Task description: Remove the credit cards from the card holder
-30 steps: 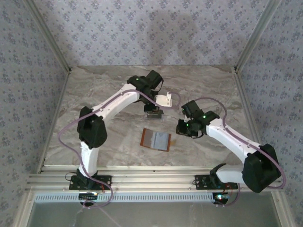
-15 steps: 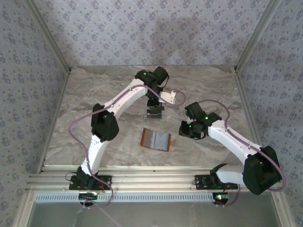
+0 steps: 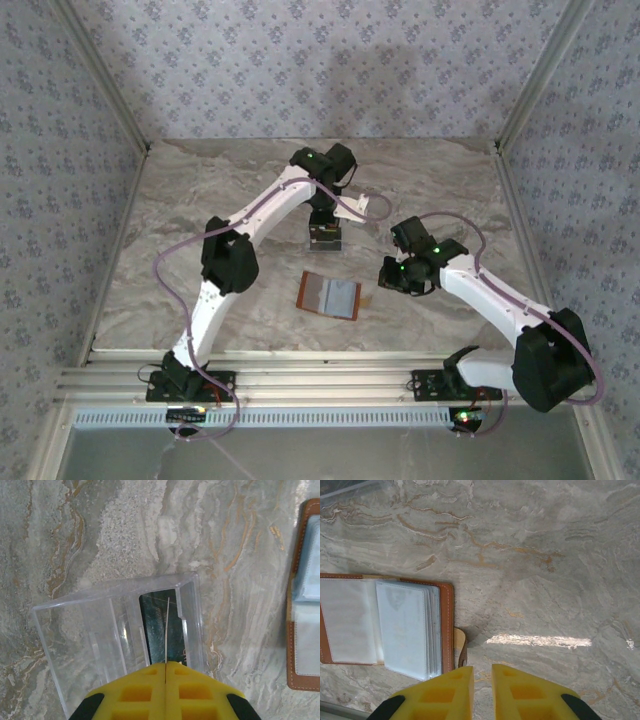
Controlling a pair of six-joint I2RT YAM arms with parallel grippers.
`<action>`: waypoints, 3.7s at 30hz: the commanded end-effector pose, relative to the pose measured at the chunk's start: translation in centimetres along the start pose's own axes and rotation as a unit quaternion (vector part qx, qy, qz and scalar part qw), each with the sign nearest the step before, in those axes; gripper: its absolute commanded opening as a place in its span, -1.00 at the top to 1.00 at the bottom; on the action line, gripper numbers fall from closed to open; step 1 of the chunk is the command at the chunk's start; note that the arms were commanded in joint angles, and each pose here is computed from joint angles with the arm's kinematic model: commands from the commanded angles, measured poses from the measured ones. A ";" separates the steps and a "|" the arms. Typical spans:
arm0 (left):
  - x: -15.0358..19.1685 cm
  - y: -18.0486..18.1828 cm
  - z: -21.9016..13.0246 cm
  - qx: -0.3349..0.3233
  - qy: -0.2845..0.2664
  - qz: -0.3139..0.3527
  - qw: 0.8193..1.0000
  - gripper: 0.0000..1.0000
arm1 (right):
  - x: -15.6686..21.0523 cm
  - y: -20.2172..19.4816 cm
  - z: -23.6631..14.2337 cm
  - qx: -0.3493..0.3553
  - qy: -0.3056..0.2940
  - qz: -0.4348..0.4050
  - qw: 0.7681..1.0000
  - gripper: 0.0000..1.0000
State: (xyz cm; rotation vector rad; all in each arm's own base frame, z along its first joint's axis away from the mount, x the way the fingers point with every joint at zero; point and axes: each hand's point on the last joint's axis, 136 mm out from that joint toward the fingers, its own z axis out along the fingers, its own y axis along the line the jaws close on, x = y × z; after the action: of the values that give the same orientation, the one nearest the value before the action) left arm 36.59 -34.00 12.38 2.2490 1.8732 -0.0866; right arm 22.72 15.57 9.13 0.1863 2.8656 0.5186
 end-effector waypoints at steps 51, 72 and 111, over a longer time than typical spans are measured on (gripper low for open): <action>-2.9 2.0 -1.6 -0.006 -0.076 -0.154 0.985 0.39 | -0.1 0.5 0.7 -0.016 0.003 -0.009 1.000 0.57; -2.6 -2.9 -6.3 -0.036 -0.263 -0.495 0.827 0.37 | 0.3 3.0 3.3 -0.011 0.044 -0.057 0.997 0.30; -7.0 -14.6 4.1 0.178 -0.135 -0.669 0.709 0.54 | 3.8 0.6 5.7 0.026 0.082 -0.063 0.994 0.66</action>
State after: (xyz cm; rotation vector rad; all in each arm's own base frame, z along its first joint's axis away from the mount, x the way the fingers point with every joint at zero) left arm 22.05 -38.30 7.31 0.4221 2.9196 -0.9070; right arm 20.70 18.99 3.45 -0.0275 3.0287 0.4819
